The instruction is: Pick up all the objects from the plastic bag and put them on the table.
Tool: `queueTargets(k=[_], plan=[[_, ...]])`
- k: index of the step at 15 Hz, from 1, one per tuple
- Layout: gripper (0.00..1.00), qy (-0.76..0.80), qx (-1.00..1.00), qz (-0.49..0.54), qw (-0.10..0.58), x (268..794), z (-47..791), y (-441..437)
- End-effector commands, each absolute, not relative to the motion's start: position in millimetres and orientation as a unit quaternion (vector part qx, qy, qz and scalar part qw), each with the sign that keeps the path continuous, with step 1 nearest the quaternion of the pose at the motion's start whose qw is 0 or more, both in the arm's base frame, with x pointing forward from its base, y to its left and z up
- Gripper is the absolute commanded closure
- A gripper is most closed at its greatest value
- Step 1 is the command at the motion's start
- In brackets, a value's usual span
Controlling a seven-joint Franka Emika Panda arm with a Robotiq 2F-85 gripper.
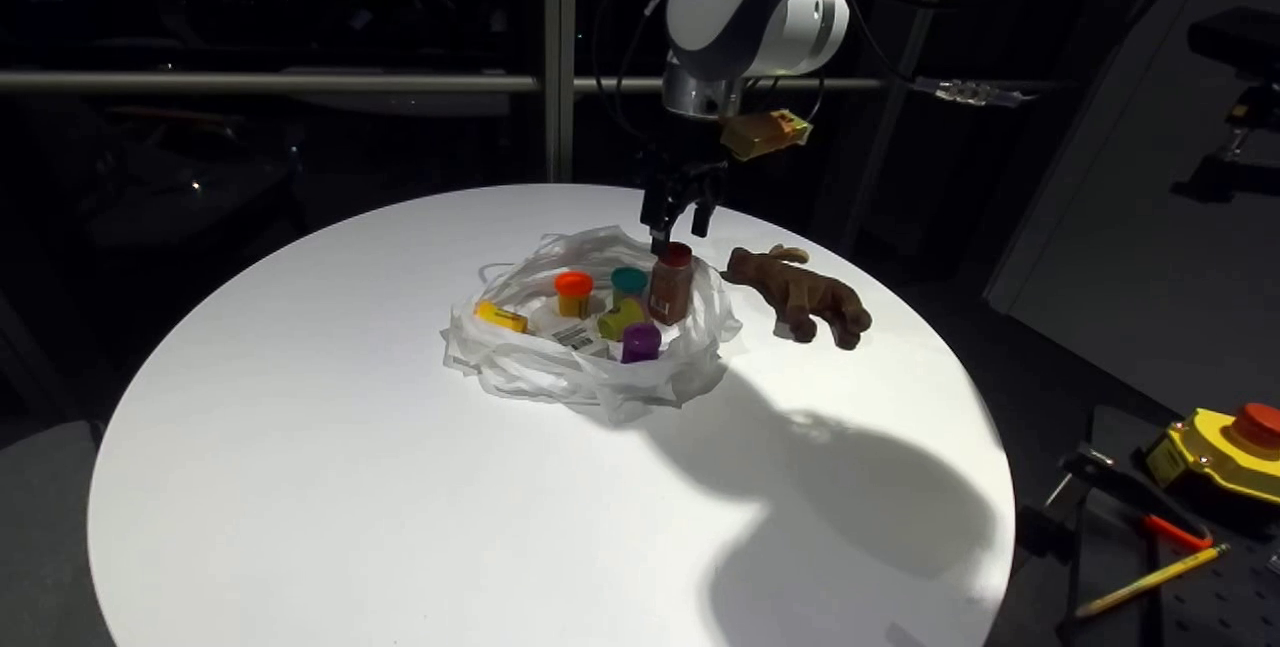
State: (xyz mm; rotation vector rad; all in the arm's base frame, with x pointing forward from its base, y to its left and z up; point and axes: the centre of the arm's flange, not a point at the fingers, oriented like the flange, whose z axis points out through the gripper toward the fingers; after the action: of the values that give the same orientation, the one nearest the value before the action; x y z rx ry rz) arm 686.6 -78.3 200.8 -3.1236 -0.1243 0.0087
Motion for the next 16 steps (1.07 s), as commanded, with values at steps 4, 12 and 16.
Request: queueTargets(k=[4, 12, 16], plan=[[0.26, -0.049, -0.999, 0.013, -0.006, 712, 190, -81], [0.76, -0.066, -0.997, -0.014, -0.049, 704, 208, -72], [0.76, -0.070, -0.995, -0.023, -0.065, 695, 226, -66]])
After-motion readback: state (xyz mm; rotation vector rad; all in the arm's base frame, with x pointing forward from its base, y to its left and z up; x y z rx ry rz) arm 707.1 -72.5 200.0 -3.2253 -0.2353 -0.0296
